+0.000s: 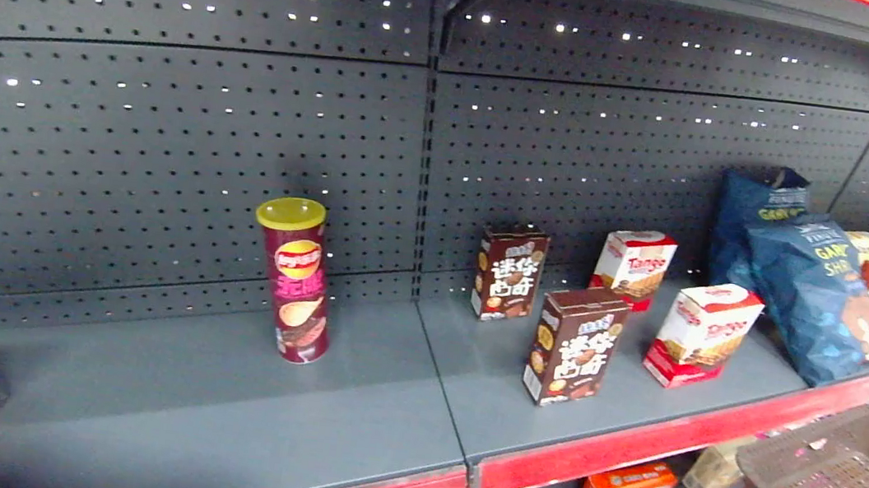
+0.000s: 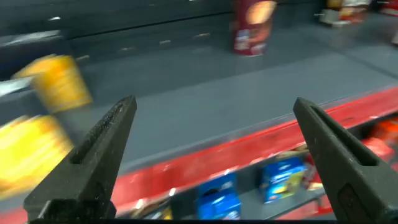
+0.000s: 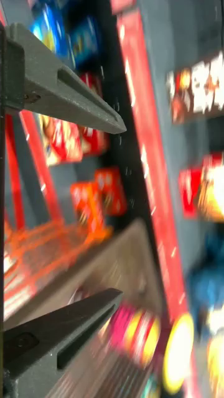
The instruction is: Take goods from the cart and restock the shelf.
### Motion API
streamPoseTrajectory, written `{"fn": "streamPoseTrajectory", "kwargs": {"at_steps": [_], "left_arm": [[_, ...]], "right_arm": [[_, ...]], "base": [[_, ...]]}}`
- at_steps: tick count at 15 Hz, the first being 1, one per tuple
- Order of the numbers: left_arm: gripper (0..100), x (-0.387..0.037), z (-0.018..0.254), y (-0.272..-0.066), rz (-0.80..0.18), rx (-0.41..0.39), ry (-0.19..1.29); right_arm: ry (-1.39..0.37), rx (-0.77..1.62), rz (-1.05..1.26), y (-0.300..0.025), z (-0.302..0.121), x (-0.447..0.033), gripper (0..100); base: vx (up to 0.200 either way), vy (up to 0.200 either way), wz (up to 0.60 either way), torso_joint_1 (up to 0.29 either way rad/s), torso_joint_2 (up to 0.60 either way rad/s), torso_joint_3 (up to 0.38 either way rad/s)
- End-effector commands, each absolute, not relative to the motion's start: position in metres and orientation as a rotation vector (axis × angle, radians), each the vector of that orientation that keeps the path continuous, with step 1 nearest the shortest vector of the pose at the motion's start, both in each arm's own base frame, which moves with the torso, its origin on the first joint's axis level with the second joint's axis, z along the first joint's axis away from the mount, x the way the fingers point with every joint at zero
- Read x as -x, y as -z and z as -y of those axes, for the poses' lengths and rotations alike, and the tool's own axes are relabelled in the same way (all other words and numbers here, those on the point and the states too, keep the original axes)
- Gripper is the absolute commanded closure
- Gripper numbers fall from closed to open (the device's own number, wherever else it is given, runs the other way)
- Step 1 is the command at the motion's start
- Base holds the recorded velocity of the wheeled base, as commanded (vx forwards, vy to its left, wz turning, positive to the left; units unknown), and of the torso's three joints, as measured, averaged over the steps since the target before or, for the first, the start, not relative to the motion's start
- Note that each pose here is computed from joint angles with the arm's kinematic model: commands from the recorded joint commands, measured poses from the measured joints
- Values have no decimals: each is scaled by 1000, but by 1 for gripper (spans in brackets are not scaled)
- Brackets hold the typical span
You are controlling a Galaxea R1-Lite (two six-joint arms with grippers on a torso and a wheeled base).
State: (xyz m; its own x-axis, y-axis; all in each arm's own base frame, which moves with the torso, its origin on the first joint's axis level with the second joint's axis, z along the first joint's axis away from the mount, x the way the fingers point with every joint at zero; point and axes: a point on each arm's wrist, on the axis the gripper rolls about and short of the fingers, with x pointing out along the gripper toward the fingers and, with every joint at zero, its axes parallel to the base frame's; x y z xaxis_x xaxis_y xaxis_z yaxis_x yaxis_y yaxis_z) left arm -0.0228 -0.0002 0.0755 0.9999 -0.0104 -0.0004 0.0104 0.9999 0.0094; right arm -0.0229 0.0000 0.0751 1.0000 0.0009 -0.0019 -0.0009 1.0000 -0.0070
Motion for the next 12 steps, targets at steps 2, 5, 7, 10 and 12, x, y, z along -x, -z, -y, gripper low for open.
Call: {"fn": "streamPoseTrajectory", "kwargs": {"at_steps": [2, 5, 7, 10, 12], "left_arm": [[0, 23, 0, -75, 0, -9, 11], [0, 23, 0, -75, 0, -9, 11], [0, 23, 0, -75, 0, -9, 11], [0, 23, 0, -75, 0, -9, 11], [0, 23, 0, -75, 0, -9, 11]], "right_arm": [[-6, 11, -3, -75, 0, 23, 0], [-6, 9, -3, -75, 0, 23, 0], [-6, 8, -3, -75, 0, 23, 0], [-6, 6, -3, -75, 0, 23, 0], [-6, 6, -3, -75, 0, 23, 0]], "base": [[0, 0, -600, -2, 2, 0], [0, 0, -600, 1, -1, -1], [0, 0, -600, 0, 2, 0], [0, 0, -400, 2, 3, 5], [0, 0, 0, 0, 0, 0]]}}
